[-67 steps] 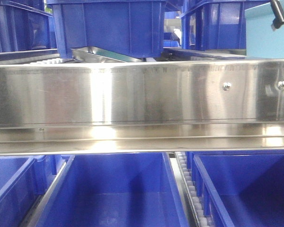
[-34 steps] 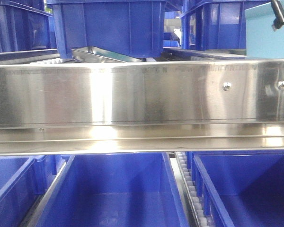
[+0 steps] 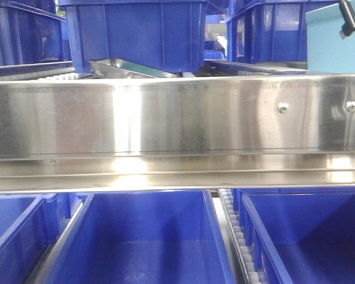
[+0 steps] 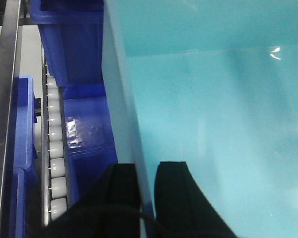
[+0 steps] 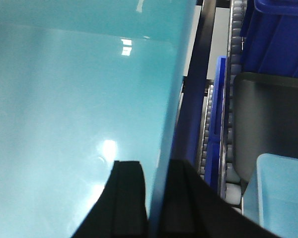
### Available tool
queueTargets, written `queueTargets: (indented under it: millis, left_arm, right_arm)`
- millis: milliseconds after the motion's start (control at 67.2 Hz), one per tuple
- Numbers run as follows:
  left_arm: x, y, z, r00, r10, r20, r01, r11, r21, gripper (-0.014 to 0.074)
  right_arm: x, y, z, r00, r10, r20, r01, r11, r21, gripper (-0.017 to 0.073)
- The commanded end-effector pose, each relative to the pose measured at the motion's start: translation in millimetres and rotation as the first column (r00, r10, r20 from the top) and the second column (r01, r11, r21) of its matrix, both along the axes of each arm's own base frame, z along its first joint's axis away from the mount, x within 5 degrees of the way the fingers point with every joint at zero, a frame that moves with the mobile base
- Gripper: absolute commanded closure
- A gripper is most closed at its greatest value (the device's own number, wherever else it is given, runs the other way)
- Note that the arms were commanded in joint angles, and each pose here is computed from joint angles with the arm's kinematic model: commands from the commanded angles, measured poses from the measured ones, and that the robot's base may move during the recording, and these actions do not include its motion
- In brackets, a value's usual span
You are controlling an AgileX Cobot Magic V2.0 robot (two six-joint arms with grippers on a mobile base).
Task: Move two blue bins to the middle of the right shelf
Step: 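Lift the teal bin with both grippers up off the shelf, then hold the teal bin in both grippers while driving away from the shelf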
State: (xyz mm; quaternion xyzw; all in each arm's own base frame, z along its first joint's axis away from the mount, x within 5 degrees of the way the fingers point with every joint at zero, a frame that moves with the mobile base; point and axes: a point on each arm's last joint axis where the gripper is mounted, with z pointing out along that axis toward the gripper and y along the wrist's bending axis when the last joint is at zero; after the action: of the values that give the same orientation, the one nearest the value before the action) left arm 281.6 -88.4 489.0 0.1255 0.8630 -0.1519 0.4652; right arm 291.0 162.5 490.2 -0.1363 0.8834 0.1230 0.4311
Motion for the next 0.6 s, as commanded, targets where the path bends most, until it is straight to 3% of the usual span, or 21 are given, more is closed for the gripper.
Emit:
queueTargets:
  millis: [0, 580]
  left_arm:
    - [-9, -6.7, 15, 0.997, -0.041, 0.069, 0.046, 0.996, -0.073, 0.0704]
    - [-9, -6.7, 15, 0.997, -0.041, 0.069, 0.046, 0.996, -0.073, 0.0704]
  right_arm:
    - [0, 1, 8, 0.998, 0.019, 0.062, -0.020, 0.999, 0.025, 0.0712]
    - [6, 5, 21, 0.978, 0.019, 0.209, -0.041, 0.994, 0.099, 0.0712]
